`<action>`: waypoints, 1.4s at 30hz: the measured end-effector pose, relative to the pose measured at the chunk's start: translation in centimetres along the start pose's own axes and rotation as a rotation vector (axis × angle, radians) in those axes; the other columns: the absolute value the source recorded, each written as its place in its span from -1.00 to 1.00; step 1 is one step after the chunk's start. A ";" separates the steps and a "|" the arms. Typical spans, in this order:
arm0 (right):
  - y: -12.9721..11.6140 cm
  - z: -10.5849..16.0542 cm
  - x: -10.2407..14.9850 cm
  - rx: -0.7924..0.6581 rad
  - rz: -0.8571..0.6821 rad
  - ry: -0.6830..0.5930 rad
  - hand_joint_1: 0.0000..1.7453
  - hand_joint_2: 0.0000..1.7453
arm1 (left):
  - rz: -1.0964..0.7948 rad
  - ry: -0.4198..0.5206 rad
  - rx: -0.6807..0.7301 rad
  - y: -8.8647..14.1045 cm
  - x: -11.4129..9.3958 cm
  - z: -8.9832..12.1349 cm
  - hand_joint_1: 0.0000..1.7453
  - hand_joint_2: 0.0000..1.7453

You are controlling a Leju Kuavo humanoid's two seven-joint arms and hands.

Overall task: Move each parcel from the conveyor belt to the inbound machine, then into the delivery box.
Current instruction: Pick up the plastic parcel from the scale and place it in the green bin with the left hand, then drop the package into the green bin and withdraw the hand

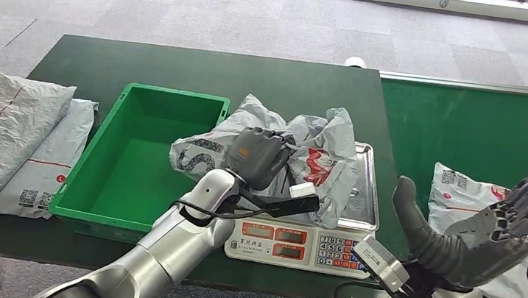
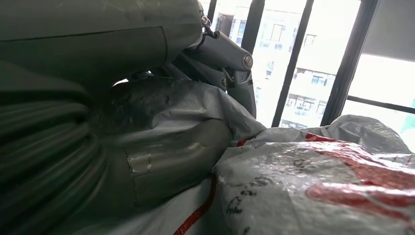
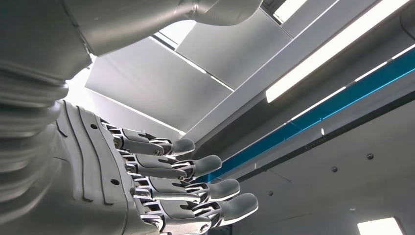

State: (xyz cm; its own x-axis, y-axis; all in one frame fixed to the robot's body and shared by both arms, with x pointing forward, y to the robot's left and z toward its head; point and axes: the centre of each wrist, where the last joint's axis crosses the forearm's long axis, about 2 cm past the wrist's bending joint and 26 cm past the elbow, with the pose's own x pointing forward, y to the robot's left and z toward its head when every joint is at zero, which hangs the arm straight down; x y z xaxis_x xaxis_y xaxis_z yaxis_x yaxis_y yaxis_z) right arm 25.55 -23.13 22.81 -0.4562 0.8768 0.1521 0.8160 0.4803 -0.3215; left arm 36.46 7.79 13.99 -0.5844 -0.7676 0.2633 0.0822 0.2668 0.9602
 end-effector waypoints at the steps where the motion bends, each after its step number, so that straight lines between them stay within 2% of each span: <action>1: 0.0 0.0 0.0 0.000 0.000 0.000 -1.00 1.00 | -0.004 0.003 0.001 0.0 0.0 0.0 1.00 1.00; 5: 0.0 0.0 0.0 0.000 0.001 -0.002 -1.00 1.00 | -0.097 0.042 0.042 0.7 -0.3 -0.1 1.00 1.00; 10: -0.2 0.1 -0.2 -0.008 -0.005 0.001 -1.00 1.00 | -0.331 0.103 0.147 3.4 -1.5 0.0 1.00 1.00; 17: -0.5 0.2 -0.4 -0.010 0.010 0.013 -1.00 1.00 | -0.401 0.291 0.368 7.3 -3.8 1.4 1.00 1.00; 21: -0.7 0.3 -0.6 -0.012 0.019 0.016 -1.00 1.00 | -0.437 0.365 0.473 8.8 -4.7 2.7 1.00 1.00; 30: -1.4 0.3 -1.1 -0.016 0.055 0.026 -1.00 1.00 | -0.520 0.510 0.546 10.5 -6.0 5.7 1.00 1.00; 36: -1.9 0.5 -1.3 -0.019 0.071 0.027 -1.00 1.00 | -0.586 0.499 0.598 11.5 -7.4 8.3 1.00 1.00; 38: -2.0 0.6 -1.3 -0.017 0.078 0.029 -1.00 1.00 | -0.603 0.501 0.579 11.6 -7.6 9.0 1.00 1.00; 42: -2.3 0.6 -1.4 -0.019 0.088 0.032 -1.00 1.00 | -0.620 0.536 0.421 9.8 -7.2 9.9 1.00 1.00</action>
State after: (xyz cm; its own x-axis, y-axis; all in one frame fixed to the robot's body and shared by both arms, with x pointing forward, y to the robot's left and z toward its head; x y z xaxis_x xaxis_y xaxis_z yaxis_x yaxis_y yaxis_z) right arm 24.15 -25.48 22.76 -0.3716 0.9156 0.1536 0.8589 0.4019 -0.3176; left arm 33.45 21.69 20.63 0.0352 -0.9833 -0.1787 -0.4827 -0.1733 0.8585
